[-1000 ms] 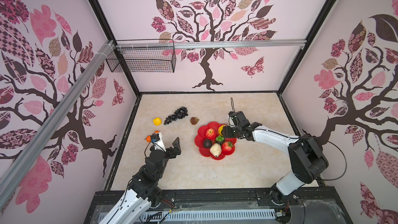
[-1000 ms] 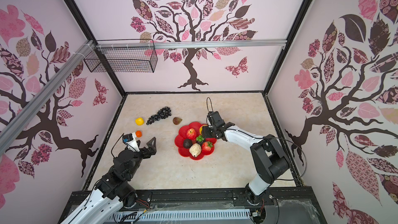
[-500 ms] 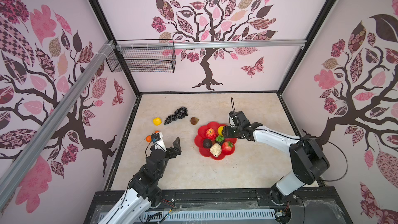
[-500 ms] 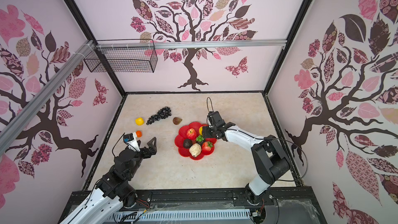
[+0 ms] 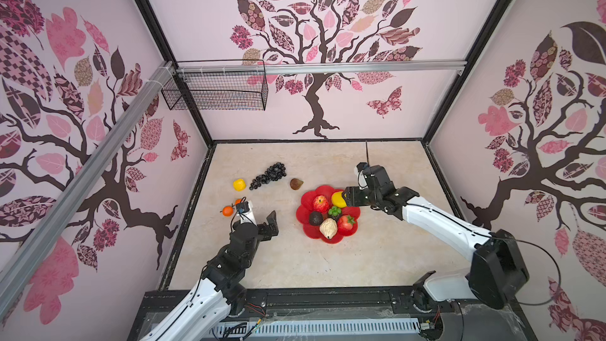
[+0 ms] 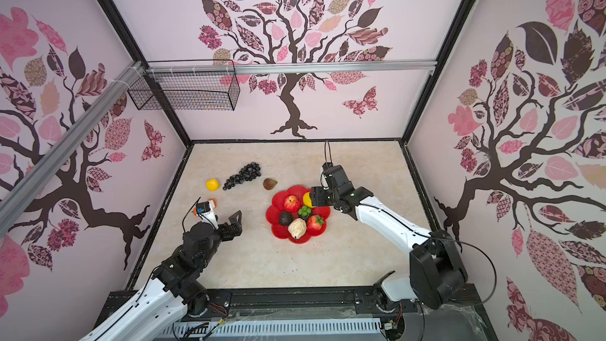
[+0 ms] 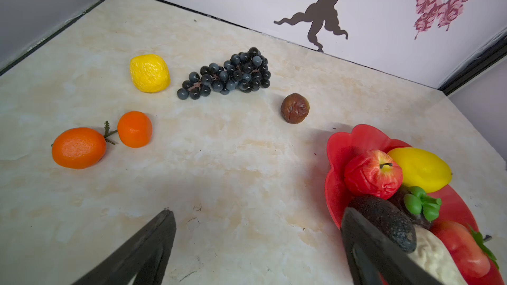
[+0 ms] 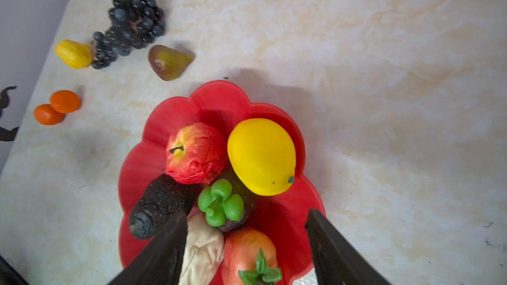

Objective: Arrange fruit in a fruit bowl
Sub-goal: Place the fruit in the fruit bowl, then pick up the fruit from the top-left of the table.

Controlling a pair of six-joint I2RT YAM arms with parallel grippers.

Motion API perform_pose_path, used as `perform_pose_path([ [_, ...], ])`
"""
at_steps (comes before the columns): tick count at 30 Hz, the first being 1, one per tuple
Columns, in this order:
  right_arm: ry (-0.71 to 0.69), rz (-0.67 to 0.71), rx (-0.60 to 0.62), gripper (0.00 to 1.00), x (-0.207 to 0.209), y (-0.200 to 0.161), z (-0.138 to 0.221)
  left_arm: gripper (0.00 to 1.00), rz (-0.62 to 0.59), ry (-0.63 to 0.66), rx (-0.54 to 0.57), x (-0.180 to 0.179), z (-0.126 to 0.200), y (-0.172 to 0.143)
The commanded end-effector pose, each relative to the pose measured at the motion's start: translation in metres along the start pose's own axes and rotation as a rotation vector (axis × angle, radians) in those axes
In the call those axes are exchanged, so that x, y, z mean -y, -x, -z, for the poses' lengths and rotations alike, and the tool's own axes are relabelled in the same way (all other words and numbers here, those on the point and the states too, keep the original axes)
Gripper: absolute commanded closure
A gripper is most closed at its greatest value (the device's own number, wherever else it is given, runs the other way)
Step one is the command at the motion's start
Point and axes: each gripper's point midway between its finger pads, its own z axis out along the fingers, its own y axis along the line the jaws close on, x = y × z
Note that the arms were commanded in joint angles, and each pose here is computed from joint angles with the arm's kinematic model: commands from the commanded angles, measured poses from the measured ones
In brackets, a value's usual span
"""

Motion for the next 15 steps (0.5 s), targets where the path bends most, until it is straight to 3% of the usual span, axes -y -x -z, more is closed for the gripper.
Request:
perform_pose_path([
  [1, 0.038, -0.008, 0.045, 0.27, -0.004, -0.001, 0.033, 0.04, 0.072, -0.007, -0.007, 0.016, 0.002, 0.029],
  [4, 0.064, -0.030, 0.099, 0.26, -0.003, -0.006, 0.053, 0.04, 0.047, 0.062, -0.044, 0.017, -0.004, 0.039],
  [8, 0.088, -0.075, 0.172, 0.23, 0.003, -0.017, 0.071, 0.04, -0.001, 0.269, -0.060, -0.005, -0.019, 0.052],
  [15, 0.114, -0.099, 0.212, 0.18, 0.009, -0.034, 0.084, 0.03, 0.167, 0.483, -0.122, -0.068, -0.059, 0.077],
])
